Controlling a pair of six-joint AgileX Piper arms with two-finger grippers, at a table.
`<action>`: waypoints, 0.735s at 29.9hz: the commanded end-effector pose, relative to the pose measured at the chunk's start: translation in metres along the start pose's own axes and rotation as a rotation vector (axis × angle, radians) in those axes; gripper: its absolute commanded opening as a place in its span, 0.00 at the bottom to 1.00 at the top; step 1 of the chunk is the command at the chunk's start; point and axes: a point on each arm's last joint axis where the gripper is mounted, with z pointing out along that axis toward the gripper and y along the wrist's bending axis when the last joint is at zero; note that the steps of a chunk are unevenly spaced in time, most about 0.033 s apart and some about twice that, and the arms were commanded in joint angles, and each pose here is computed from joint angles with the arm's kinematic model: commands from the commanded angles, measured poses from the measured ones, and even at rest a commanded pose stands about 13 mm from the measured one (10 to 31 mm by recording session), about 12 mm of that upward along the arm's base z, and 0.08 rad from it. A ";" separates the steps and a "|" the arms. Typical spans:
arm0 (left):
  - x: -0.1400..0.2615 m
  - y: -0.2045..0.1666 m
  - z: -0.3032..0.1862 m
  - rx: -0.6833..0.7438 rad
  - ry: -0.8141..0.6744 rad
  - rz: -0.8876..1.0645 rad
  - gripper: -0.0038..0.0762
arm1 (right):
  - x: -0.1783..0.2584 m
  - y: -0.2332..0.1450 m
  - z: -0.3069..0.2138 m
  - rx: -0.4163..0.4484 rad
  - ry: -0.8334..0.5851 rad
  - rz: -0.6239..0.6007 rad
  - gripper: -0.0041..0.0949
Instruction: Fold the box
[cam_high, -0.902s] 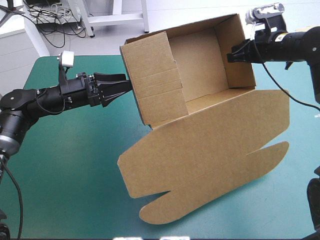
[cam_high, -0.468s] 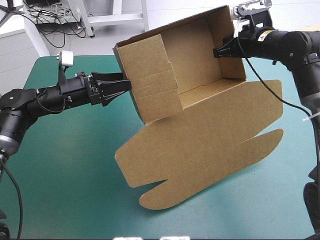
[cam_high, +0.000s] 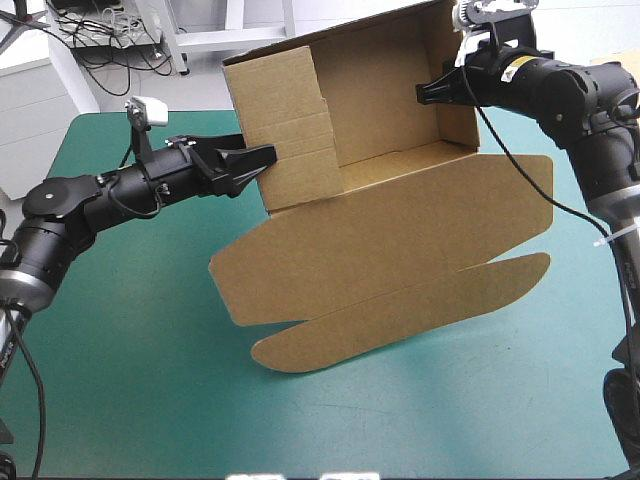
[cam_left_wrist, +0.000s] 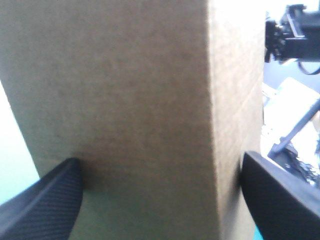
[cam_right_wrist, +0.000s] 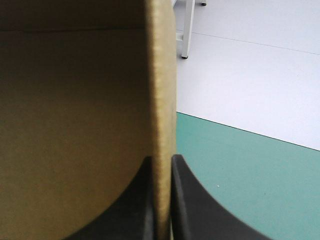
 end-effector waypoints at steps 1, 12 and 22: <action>-0.014 -0.027 0.008 -0.047 -0.092 0.067 0.81 | -0.025 0.007 -0.031 -0.021 -0.175 0.055 0.03; -0.029 -0.080 0.039 -0.225 -0.243 0.259 0.65 | -0.023 0.004 -0.030 0.021 -0.160 0.080 0.03; -0.027 -0.078 0.045 -0.232 -0.189 0.318 0.58 | -0.019 0.005 -0.030 0.016 -0.115 0.076 0.03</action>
